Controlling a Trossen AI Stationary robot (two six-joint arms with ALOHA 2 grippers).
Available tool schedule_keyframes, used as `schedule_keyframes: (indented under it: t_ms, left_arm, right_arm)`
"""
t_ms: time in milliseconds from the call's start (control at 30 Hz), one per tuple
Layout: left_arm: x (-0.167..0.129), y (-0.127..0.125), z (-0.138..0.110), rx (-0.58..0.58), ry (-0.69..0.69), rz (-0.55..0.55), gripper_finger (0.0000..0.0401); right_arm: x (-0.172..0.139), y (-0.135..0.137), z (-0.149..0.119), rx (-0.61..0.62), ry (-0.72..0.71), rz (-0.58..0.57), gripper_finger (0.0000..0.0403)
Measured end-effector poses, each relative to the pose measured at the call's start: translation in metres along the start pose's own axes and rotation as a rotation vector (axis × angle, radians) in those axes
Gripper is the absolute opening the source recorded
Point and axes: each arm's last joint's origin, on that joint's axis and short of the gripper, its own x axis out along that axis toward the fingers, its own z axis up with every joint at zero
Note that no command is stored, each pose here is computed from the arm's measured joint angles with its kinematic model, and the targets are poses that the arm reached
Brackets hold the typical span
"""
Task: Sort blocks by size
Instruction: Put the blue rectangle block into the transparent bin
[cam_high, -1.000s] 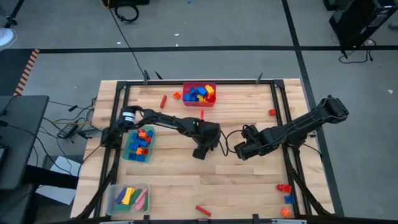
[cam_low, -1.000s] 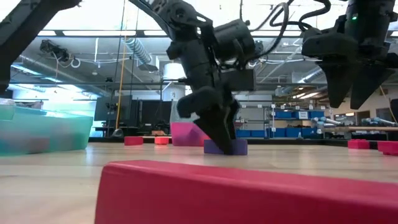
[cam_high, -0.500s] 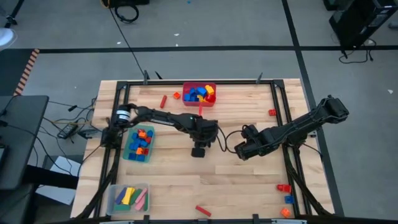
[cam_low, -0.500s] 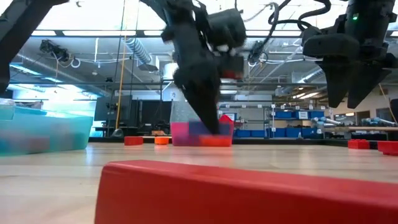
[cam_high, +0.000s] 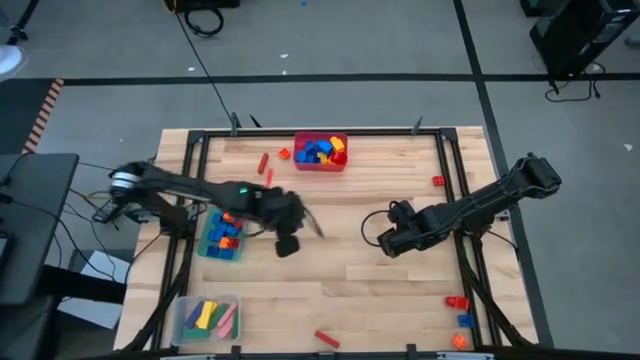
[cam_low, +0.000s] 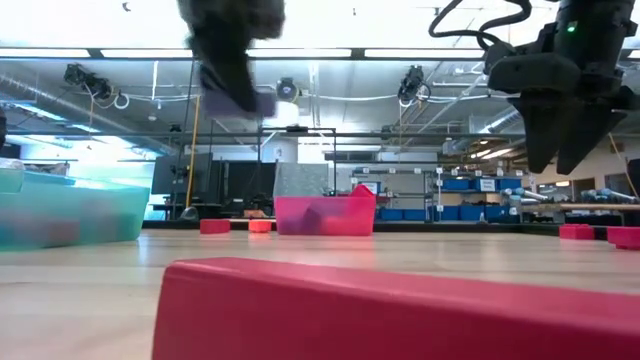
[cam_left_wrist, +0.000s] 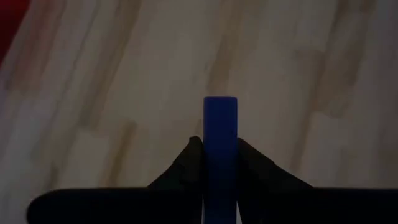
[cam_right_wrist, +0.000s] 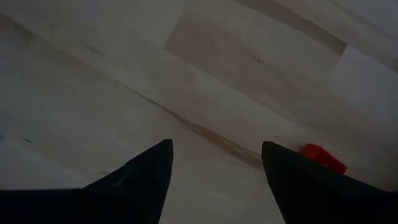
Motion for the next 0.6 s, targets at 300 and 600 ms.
schedule_keyframes:
  t_ms: [300, 600]
  left_arm:
    - [-0.064, -0.039, -0.080, -0.249, 0.006, 0.029, 0.0056]
    - [-0.085, -0.099, -0.156, -0.327, 0.072, -0.017, 0.0056]
  right_arm:
    - [0.000, 0.005, 0.001, -0.002, -0.004, 0.050, 0.0259]
    - [-0.001, 0.012, 0.002, 0.064, -0.005, 0.122, 0.0260]
